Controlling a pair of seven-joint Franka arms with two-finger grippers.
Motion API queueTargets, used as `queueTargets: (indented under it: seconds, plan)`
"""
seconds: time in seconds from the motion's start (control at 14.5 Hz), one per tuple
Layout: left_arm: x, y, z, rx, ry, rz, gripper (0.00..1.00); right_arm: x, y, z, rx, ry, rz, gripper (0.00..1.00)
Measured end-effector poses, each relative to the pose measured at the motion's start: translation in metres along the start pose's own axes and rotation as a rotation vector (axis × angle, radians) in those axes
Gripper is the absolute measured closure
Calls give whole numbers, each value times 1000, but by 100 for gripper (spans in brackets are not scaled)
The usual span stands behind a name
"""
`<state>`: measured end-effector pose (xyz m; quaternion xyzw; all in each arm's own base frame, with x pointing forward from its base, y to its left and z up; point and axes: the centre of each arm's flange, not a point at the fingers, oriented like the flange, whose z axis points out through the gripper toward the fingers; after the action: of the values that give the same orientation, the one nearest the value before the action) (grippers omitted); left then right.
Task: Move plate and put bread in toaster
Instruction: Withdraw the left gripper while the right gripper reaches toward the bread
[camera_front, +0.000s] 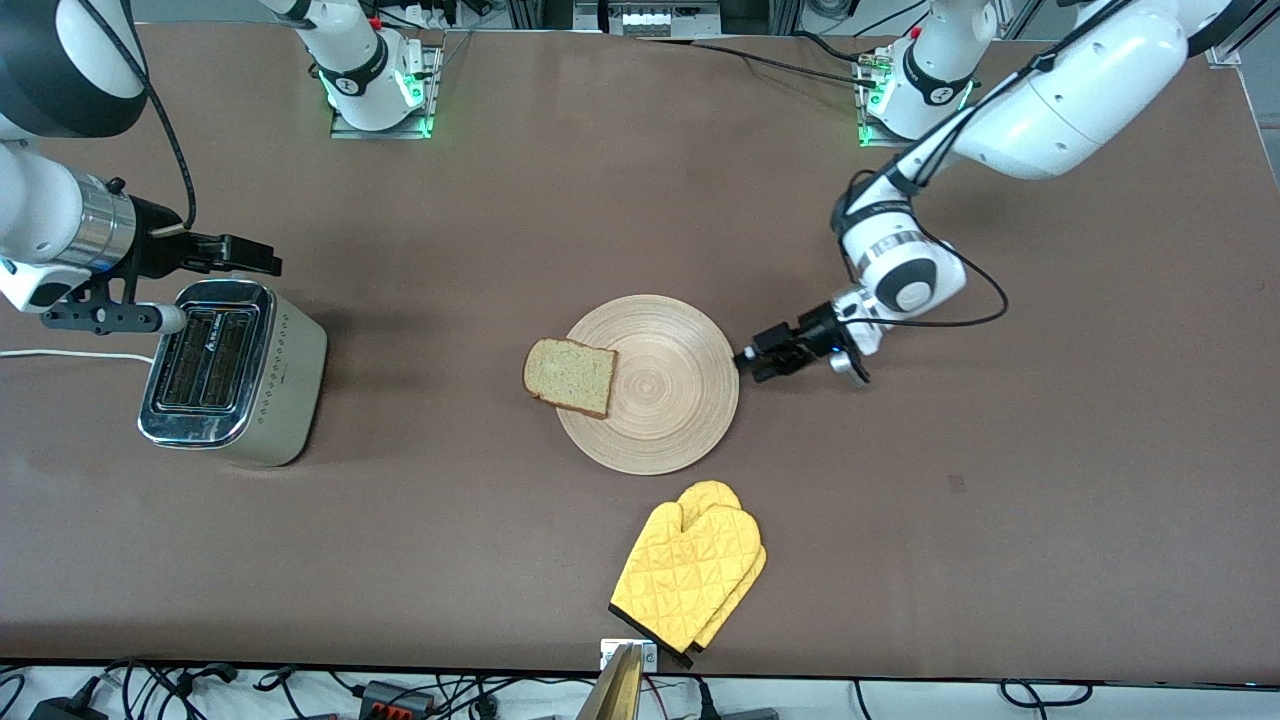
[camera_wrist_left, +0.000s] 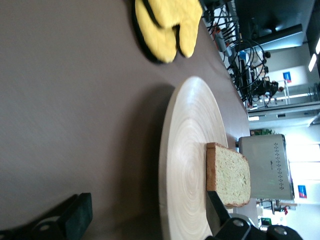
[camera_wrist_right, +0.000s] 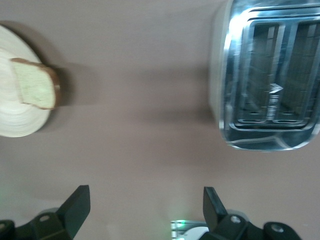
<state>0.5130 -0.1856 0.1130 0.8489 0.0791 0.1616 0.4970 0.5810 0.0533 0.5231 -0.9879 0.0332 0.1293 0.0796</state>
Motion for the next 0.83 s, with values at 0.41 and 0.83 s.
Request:
queueTargets:
  seconds: [0.41,0.83]
  plan:
    - [75,-43,-57,24,5,210,0,37,-11,45,163,32,80,0]
    - [124,-81,-97,-116,-74,226,0,49,-14,129,271,91,175,0]
